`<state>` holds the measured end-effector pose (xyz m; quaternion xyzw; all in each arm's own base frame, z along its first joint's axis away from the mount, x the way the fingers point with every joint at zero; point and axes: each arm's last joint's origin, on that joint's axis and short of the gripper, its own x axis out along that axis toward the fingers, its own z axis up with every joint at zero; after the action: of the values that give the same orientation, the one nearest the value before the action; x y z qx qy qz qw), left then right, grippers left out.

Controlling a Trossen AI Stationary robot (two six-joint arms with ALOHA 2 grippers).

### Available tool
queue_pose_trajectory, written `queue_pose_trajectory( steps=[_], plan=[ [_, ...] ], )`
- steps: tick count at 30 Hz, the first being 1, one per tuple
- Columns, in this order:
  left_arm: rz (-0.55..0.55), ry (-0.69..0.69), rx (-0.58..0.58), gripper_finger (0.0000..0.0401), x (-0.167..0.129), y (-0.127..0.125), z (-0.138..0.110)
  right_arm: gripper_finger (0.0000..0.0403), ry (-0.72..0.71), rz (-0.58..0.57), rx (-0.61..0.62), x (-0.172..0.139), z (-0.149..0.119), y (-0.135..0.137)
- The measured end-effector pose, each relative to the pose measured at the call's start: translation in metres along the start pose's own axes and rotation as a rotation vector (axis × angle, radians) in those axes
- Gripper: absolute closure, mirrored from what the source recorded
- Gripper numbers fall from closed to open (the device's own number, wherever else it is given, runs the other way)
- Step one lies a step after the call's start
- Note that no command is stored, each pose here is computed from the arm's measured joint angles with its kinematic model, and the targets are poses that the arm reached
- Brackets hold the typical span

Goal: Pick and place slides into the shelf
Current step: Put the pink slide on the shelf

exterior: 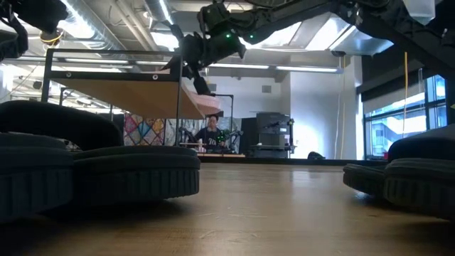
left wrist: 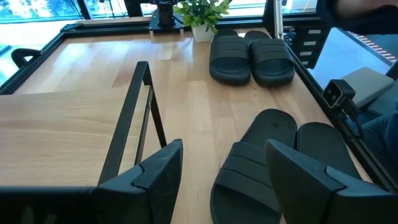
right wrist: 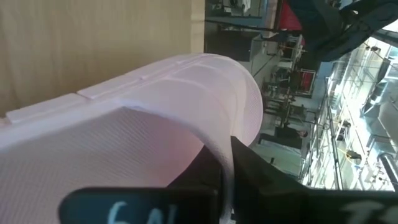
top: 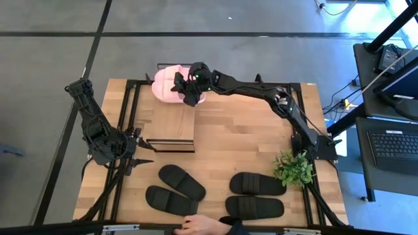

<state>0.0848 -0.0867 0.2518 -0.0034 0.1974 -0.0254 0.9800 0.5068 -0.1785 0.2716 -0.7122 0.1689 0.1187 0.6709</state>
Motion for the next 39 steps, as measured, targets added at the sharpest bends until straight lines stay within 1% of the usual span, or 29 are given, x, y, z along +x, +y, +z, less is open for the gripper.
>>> queue_pose_trajectory(
  steps=[6, 8, 10, 13, 22, 26, 30, 39],
  plan=[
    [0.000, 0.000, 0.000, 0.0184, 0.000, 0.000, 0.000, 0.0386, -0.001, 0.003, 0.010, 0.000, 0.000, 0.000],
    [0.000, 0.000, 0.000, 0.0184, 0.000, 0.000, 0.000, 0.0382, 0.003, -0.021, 0.058, 0.001, 0.000, -0.001],
    [0.000, 0.000, 0.000, 0.0184, 0.000, 0.000, 0.000, 0.0376, 0.006, -0.047, 0.133, 0.002, -0.002, -0.002],
    [0.000, 0.000, 0.000, 0.0184, 0.000, 0.000, 0.000, 0.0364, 0.010, -0.082, 0.159, 0.003, -0.001, -0.005],
    [0.000, 0.000, 0.000, 0.0184, 0.000, 0.000, 0.000, 0.0340, 0.007, -0.067, 0.063, 0.003, 0.001, -0.003],
    [0.000, 0.000, 0.000, 0.0184, 0.000, 0.000, 0.000, 0.0325, -0.002, -0.081, 0.042, 0.005, 0.007, -0.006],
    [0.000, 0.000, 0.000, 0.0184, 0.000, 0.000, 0.000, 0.0308, -0.012, -0.088, -0.020, 0.006, 0.014, -0.008],
    [0.000, 0.000, 0.000, 0.0184, 0.000, 0.000, 0.000, 0.0280, -0.012, -0.094, 0.031, 0.006, 0.014, -0.009]
  ],
)
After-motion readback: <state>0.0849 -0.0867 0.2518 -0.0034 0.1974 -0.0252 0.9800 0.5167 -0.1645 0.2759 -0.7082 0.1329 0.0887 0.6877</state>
